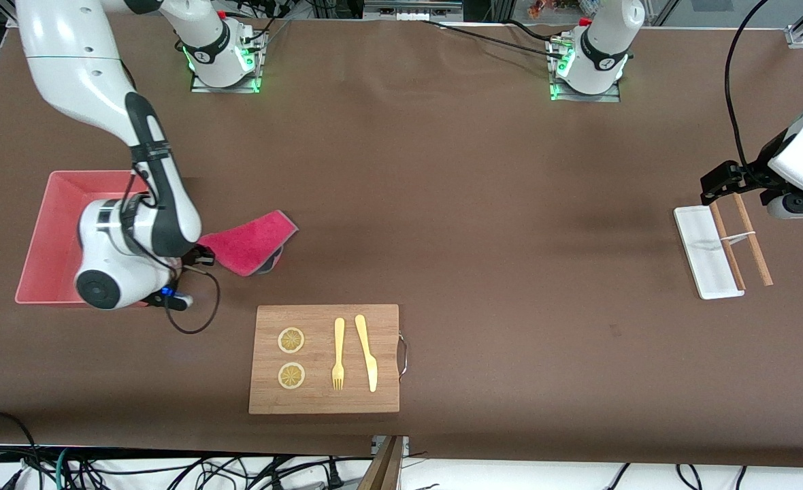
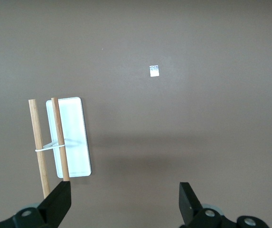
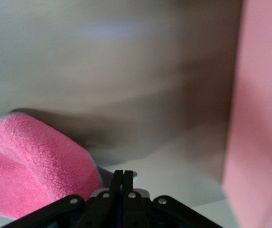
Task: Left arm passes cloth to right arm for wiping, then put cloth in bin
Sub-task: 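Carry the cloth into the pink bin and open the right gripper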
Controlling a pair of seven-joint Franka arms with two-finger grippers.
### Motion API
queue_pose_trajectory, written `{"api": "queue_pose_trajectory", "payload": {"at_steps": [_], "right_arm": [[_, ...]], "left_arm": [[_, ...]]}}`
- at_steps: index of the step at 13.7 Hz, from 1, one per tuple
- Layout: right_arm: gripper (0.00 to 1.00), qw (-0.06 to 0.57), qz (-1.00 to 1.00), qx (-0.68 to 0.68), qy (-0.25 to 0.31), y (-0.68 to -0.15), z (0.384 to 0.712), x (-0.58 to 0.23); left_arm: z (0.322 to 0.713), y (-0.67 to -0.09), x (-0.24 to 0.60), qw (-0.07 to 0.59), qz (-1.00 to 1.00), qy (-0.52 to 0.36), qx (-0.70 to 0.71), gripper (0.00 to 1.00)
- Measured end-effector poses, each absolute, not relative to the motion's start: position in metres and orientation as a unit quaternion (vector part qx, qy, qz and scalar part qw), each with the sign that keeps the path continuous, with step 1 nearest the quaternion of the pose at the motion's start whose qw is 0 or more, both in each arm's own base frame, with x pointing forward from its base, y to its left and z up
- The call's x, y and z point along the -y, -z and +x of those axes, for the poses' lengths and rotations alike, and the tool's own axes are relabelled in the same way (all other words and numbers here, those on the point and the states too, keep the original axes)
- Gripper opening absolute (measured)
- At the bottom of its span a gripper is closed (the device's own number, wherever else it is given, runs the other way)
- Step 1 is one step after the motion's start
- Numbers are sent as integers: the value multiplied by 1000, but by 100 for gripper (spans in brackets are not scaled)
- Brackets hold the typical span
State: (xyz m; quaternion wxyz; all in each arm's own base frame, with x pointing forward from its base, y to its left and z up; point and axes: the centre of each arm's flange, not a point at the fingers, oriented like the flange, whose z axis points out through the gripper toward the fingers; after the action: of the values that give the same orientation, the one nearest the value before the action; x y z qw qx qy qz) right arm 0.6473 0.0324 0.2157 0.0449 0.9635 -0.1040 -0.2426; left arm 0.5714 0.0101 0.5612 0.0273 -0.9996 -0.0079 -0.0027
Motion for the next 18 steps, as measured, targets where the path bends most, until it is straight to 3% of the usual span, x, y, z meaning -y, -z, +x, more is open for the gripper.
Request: {"api": "queue_pose_trajectory", "payload": {"at_steps": [5, 12, 15, 18], "right_arm": [[2, 56, 966, 68, 244, -254, 655, -8], [2, 46, 964, 50, 255, -440, 649, -12], [2, 40, 968, 34, 245, -498, 635, 33], [2, 38, 969, 25, 241, -518, 621, 108]], "left_arm": [[571, -561, -10, 27, -1000, 3, 8, 100], [571, -562, -10, 27, -1000, 3, 8, 100], [572, -562, -10, 27, -1000, 3, 8, 100], [572, -561, -10, 27, -1000, 2, 8, 100]]}}
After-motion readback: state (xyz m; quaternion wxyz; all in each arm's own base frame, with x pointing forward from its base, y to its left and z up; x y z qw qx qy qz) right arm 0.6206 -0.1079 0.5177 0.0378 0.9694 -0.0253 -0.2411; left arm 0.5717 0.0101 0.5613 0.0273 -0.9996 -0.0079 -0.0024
